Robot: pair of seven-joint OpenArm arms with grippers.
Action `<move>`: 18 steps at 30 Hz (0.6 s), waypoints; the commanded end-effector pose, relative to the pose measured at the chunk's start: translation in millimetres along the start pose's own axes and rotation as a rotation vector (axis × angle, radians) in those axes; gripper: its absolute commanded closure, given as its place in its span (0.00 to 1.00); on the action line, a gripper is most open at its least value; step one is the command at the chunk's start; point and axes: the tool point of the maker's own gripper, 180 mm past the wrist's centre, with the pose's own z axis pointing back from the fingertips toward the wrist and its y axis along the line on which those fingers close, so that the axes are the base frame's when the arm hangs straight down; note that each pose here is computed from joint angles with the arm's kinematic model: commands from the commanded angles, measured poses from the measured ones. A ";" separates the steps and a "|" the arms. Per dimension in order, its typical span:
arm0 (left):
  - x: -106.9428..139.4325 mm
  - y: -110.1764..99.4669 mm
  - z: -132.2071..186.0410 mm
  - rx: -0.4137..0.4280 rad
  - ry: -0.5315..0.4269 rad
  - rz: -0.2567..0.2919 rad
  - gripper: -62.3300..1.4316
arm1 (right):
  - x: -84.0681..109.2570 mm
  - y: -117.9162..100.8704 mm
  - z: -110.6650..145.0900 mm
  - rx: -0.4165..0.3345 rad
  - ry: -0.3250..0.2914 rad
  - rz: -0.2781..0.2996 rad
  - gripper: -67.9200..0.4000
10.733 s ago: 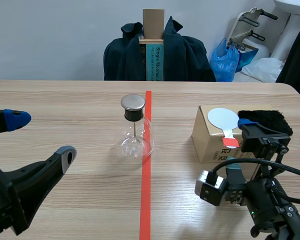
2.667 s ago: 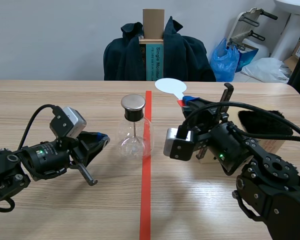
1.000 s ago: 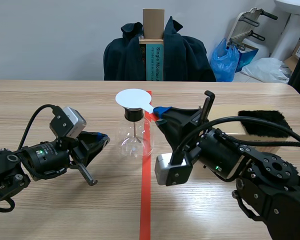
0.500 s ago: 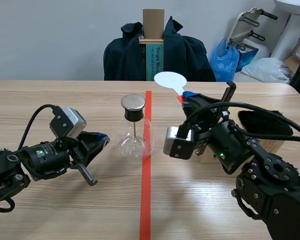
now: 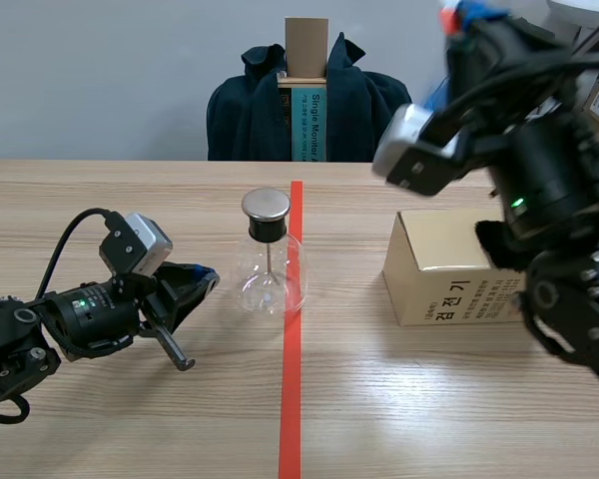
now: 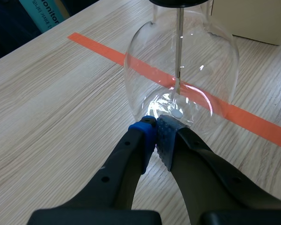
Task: Do the electroscope experiment.
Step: 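Move the plate toward and away from the electroscope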
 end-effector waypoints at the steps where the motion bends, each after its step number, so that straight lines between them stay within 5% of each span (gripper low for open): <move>1: 11.2 5.4 -1.2 0.014 -0.041 0.001 0.93 | -13.6 -37.4 -6.6 -0.118 0.013 0.059 0.98; 9: 5.5 6.1 12.1 0.009 -0.021 -0.015 0.93 | -40.0 -169.6 -10.0 -0.422 0.078 0.234 0.98; 16: 27.0 6.6 71.1 -0.017 -0.018 -0.085 0.91 | -50.2 -222.0 6.8 -0.520 0.120 0.327 0.98; 18: 39.9 4.1 88.6 -0.040 -0.024 -0.074 0.77 | -54.2 -227.3 11.0 -0.521 0.134 0.351 0.98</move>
